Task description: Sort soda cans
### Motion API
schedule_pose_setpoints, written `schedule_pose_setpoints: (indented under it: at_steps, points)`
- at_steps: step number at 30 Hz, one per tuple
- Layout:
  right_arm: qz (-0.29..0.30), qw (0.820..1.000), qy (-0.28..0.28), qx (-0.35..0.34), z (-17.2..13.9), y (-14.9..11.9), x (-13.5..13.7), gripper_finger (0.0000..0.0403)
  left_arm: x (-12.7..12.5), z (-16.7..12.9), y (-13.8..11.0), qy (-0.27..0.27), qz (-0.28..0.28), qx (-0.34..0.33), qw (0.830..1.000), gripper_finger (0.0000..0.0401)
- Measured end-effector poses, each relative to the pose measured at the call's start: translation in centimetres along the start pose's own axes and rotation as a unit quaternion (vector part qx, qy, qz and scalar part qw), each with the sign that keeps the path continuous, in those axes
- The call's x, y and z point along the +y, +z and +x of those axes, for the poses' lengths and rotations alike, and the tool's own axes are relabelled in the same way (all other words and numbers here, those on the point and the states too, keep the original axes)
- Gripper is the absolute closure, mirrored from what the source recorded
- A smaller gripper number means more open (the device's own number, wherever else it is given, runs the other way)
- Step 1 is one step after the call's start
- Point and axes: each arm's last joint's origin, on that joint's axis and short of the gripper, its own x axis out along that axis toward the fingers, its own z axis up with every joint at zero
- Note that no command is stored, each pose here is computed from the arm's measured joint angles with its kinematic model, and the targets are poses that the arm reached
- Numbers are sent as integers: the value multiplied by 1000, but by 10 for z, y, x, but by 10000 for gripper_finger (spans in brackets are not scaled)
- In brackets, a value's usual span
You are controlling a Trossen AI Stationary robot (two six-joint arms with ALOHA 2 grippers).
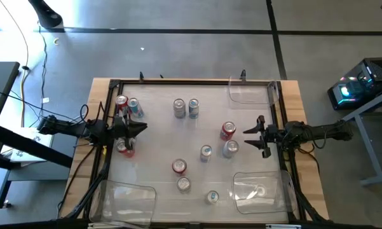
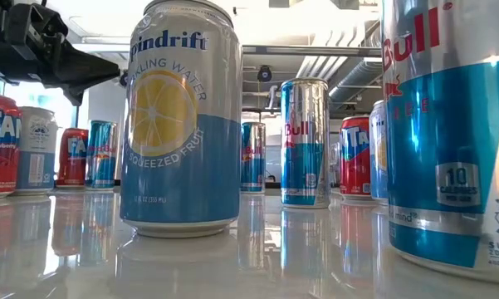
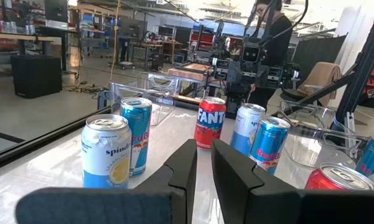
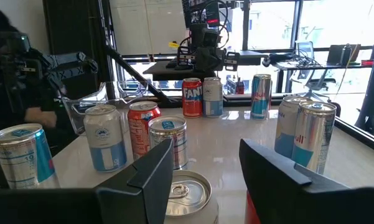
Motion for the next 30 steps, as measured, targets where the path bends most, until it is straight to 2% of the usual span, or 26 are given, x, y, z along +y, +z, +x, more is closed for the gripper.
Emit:
schedule_pose_setpoints:
  at_steps: [24, 30]
  points:
    - [0, 1000, 0, 0, 0, 0, 0, 224, 0, 0, 0, 0, -1, -2, 1000, 357]
    - [0, 1000, 0, 0, 0, 0, 0, 224, 0, 0, 0, 0, -63, -2, 998, 357]
